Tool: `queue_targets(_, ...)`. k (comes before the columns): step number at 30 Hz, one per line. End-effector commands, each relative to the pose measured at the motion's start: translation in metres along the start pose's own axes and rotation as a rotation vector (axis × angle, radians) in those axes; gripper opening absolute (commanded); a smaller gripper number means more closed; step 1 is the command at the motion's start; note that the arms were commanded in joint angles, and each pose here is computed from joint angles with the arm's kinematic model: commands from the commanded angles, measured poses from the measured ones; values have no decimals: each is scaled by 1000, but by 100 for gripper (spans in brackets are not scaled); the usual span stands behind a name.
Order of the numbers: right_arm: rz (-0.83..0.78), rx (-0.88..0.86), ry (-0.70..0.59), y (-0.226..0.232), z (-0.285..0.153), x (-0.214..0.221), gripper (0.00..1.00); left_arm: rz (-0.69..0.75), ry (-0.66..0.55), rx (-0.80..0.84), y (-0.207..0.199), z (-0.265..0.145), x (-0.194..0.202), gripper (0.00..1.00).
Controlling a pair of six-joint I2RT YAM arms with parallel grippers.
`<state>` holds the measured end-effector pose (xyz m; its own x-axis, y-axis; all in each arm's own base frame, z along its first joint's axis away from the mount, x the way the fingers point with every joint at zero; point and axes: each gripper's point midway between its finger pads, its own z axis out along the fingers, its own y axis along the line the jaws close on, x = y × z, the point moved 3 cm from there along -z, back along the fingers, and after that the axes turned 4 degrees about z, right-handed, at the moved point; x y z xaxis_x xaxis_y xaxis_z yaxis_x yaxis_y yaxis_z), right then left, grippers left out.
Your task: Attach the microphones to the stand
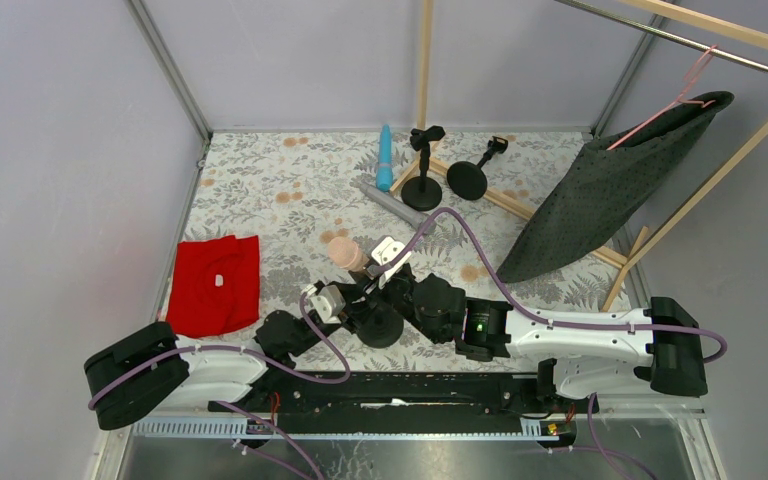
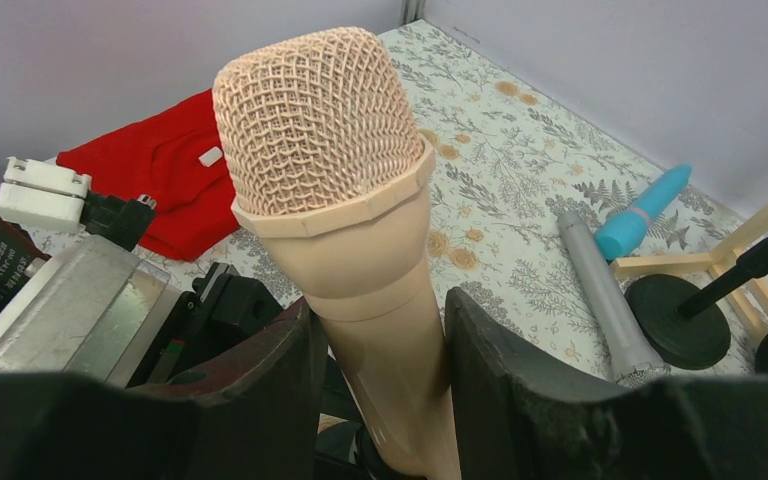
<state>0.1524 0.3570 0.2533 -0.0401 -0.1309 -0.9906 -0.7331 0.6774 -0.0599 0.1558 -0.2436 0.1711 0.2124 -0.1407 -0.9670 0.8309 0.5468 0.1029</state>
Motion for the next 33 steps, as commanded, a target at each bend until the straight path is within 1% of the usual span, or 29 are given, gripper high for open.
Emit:
queue_targets(1, -303, -30, 723, -19, -69, 191, 0, 110, 0, -304, 54, -9, -5, 0)
queue_targets(17, -320, -26, 741, -22, -73, 192, 0, 110, 3, -317, 56, -9, -4, 0)
queue_targets(21, -338, -14, 727, -26, -73, 186, 0, 110, 7, -310, 55, -9, -3, 0)
queue_targets(27, -408, -2, 718, -33, -71, 176, 0, 110, 8, -311, 55, -9, -3, 0)
queue_targets(33, -394, -9, 681, -30, -67, 167, 0, 111, 12, -308, 54, -9, -2, 0)
